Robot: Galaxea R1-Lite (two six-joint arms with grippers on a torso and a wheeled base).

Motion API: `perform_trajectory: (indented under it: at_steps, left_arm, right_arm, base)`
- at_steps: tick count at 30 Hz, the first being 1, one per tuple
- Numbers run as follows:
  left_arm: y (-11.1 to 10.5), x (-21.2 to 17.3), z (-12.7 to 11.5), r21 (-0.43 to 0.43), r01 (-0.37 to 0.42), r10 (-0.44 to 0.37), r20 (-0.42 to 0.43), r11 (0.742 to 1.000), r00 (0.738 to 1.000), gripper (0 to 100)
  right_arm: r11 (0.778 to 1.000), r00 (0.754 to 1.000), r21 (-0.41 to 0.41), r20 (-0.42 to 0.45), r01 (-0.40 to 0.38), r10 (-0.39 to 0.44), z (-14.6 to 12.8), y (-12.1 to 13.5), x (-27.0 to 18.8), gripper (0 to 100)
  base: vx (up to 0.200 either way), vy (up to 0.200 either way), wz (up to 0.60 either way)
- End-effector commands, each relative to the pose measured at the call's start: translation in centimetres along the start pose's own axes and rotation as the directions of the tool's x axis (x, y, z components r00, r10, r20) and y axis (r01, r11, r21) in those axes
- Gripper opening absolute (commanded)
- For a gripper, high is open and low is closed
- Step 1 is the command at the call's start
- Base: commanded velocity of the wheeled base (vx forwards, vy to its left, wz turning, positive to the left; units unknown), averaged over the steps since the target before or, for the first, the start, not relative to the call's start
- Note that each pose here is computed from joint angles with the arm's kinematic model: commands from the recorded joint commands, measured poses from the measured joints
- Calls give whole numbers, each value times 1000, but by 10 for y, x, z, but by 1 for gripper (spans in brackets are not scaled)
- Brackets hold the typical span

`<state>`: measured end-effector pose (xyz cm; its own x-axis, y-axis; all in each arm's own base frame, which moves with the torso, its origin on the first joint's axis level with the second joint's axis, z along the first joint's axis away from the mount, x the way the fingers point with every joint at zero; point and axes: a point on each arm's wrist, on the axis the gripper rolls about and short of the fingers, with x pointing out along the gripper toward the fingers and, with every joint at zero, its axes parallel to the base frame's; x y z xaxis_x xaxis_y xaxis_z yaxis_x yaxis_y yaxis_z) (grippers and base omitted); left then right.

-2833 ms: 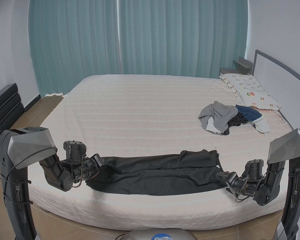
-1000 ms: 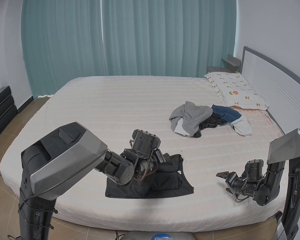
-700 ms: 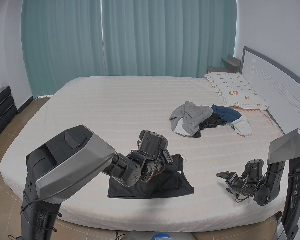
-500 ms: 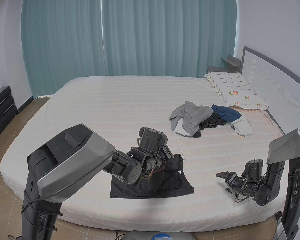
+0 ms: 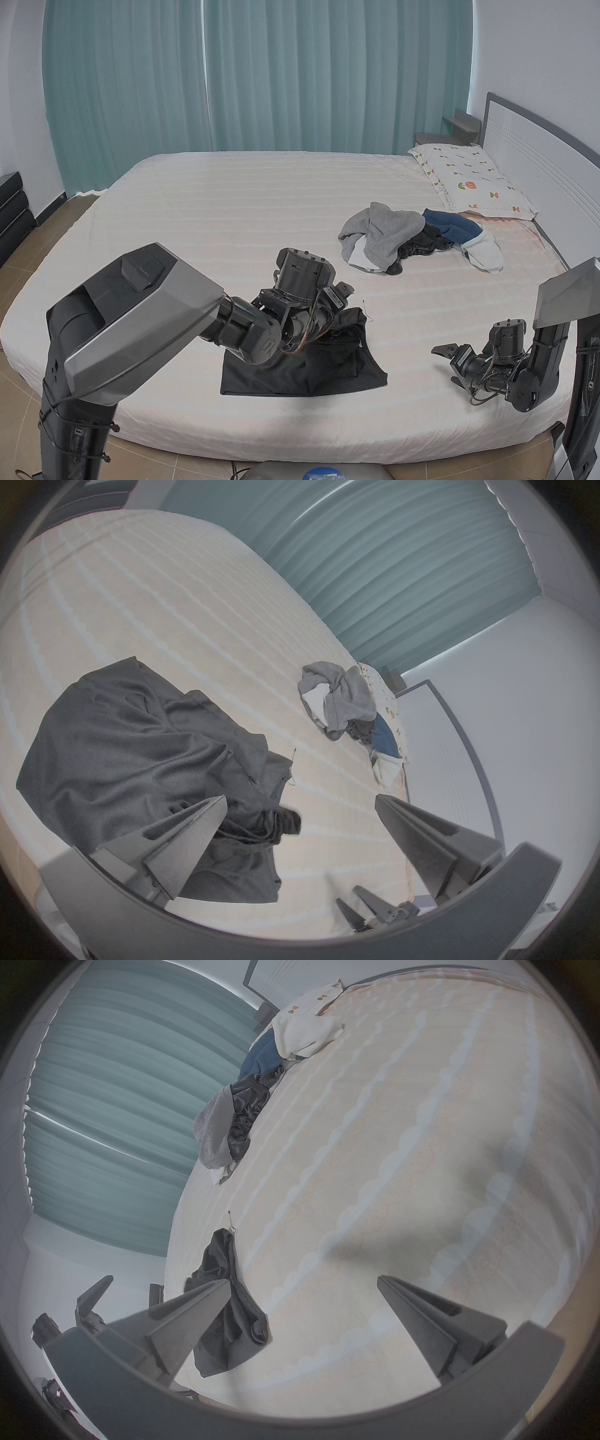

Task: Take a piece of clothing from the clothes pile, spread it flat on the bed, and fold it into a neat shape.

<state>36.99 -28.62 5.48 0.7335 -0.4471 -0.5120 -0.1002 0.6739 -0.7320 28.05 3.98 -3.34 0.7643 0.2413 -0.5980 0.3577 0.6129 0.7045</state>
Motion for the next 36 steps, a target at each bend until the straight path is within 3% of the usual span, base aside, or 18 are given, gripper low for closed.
perform_trajectory:
  at_steps: [1,6,9,14,23,27,32,35,36]
  left_arm:
    - [-6,-15,10,-14,20,-20,17,1000,1000,100]
    - [1,-25,20,-26,4,-3,30,1000,1000,100]
    - [-4,-39,43,-62,57,-52,73,996,996,100]
    - [-7,-58,57,-108,87,-79,77,990,994,100]
    - [60,-94,76,-180,-19,28,49,983,998,100]
    - [100,-105,71,-221,-65,74,35,973,997,100]
    - [129,-113,63,-250,-79,96,59,965,994,100]
    - [140,-117,67,-331,-63,95,79,941,992,100]
    - [146,-117,72,-386,-53,88,73,921,993,100]
  right_arm:
    - [1000,1000,0,-2,1,-1,0,0,0,100]
    - [1000,1000,0,0,2,-2,0,0,0,100]
    - [1000,1000,0,0,2,-2,0,0,0,100]
    - [1000,1000,0,1,3,-3,0,0,0,100]
    - [1000,1000,0,2,4,-4,0,0,0,100]
    - [1000,1000,0,2,4,-4,0,0,0,100]
    - [1000,1000,0,3,5,-5,0,0,0,100]
    - [1000,1000,0,3,5,-5,0,0,0,100]
    - [1000,1000,0,3,5,-5,0,0,0,100]
  base:
    - [0,0,0]
    - [0,0,0]
    - [0,0,0]
    - [0,0,0]
    - [0,0,0]
    - [0,0,0]
    - [0,0,0]
    - [0,0,0]
    - [0,0,0]
